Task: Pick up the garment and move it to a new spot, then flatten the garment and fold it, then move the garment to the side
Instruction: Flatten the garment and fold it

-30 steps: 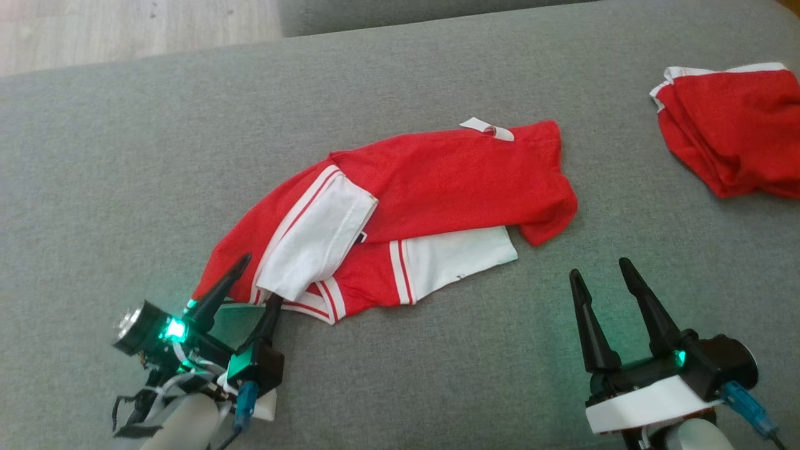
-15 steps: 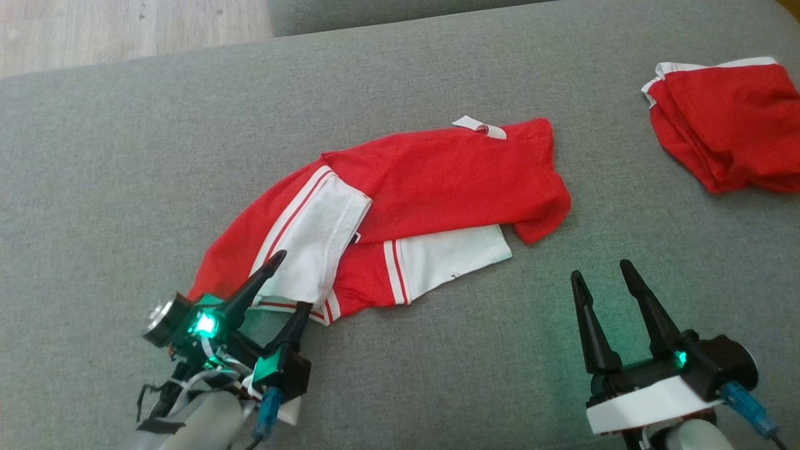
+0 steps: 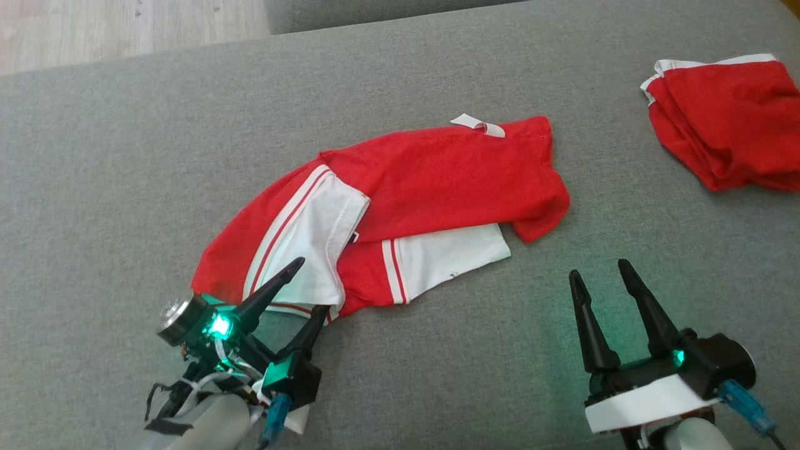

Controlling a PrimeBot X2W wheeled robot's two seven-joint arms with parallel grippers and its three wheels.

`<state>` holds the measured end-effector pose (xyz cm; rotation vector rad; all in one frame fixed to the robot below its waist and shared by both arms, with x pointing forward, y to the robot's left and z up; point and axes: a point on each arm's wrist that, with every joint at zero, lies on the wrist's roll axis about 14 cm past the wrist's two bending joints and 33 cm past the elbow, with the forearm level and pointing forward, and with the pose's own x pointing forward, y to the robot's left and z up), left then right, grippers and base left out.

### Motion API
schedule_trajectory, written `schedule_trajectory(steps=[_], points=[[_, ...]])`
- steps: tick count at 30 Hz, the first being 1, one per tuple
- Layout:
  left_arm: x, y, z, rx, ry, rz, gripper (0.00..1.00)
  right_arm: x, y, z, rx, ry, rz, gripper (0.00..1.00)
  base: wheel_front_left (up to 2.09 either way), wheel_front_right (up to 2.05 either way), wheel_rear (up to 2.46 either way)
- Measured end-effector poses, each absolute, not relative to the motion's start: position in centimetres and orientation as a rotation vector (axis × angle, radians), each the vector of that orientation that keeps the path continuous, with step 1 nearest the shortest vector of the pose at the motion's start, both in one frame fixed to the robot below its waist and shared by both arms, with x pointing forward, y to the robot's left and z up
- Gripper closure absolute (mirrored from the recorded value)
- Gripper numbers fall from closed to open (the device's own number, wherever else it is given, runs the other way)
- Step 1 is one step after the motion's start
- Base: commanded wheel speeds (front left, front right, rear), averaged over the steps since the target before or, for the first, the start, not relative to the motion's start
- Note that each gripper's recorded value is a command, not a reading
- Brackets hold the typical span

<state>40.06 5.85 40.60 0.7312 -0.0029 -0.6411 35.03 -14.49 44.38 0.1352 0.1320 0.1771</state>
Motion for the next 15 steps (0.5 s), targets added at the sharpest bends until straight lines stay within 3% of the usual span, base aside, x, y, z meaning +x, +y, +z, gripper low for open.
schedule_trajectory(steps=[6,7,8,15], points=[[40.2,5.4,40.1,0.743,0.009,-0.673,0.0,35.4,-14.6,44.7,0.133,0.121,0.174,0.0,0.0,0.0,0.0],[40.2,5.3,40.0,0.739,0.016,-0.678,0.2,35.4,-14.7,44.7,0.133,0.121,0.173,0.0,0.0,0.0,0.0],[40.2,5.3,39.8,0.736,0.023,-0.684,1.0,35.4,-14.7,44.7,0.133,0.121,0.172,0.0,0.0,0.0,0.0],[40.6,4.2,42.5,0.674,-0.052,-0.655,1.0,35.6,-14.5,45.1,0.135,0.106,0.18,0.0,0.0,0.0,0.0]])
